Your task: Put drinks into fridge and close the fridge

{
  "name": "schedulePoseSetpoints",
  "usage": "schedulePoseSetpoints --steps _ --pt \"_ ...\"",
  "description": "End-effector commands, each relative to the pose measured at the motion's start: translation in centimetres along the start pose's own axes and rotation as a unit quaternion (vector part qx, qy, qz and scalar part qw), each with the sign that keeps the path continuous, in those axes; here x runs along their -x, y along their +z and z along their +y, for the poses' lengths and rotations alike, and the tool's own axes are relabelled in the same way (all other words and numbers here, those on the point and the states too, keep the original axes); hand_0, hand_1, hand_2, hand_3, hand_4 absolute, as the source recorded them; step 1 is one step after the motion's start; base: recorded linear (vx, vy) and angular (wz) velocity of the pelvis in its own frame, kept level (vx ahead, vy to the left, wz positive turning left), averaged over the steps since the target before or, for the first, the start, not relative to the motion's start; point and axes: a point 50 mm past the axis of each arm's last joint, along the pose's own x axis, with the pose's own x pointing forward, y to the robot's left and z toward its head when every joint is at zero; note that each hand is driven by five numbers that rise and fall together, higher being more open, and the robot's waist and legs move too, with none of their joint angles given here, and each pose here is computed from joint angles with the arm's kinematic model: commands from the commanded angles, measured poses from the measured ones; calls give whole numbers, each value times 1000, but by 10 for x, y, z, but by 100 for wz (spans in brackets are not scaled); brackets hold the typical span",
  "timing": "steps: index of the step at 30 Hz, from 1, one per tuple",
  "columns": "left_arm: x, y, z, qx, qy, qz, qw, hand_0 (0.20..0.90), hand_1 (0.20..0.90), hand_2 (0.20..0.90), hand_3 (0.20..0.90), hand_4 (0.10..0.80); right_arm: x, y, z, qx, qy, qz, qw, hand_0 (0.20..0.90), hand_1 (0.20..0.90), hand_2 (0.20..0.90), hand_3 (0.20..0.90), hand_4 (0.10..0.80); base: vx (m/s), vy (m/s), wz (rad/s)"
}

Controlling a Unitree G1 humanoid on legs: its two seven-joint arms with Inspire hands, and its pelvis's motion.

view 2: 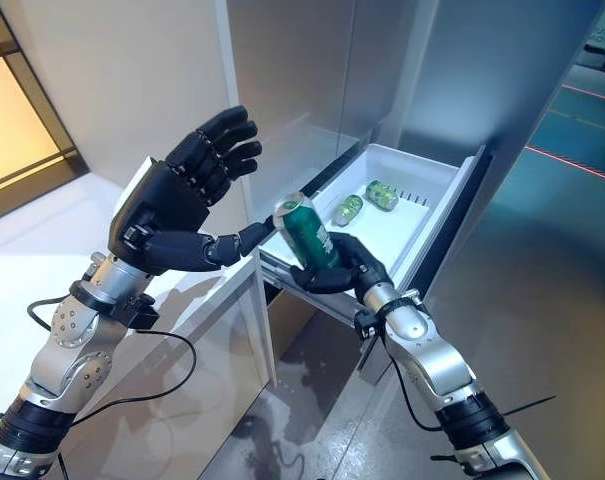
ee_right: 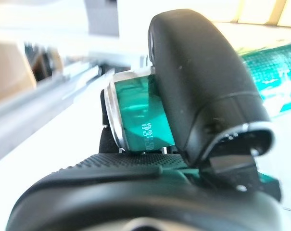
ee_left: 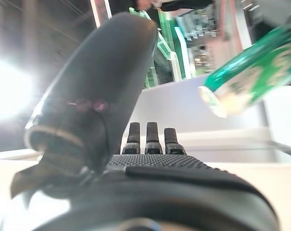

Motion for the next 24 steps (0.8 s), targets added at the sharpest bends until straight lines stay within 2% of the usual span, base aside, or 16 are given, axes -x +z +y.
schedulePoseSetpoints --steps 1,8,11,15,20,24 --pt "-25 -1 0 49 -39 2 998 900 900 900 900 800 -11 133 -57 7 -126 -271 954 300 300 300 200 100 53 -3 12" --pt "-6 -62 -36 190 -104 136 967 900 900 900 900 800 -29 134 -97 70 -215 -209 952 300 300 300 200 100 76 1 20" --pt "15 -86 -60 259 -135 194 936 900 900 900 900 800 -37 122 -125 119 -255 -138 950 300 300 300 200 100 90 12 14" --pt "40 -99 -89 311 -198 242 897 900 900 900 900 800 -40 110 -149 181 -276 -61 942 300 300 300 200 100 21 5 26" --pt "66 -111 -112 329 -249 308 857 900 900 900 900 800 -39 85 -170 209 -282 33 936 300 300 300 200 100 -21 -5 18" --pt "72 -120 -116 314 -240 329 858 900 900 900 900 800 -40 80 -177 210 -285 63 933 300 300 300 200 100 -94 -18 20"
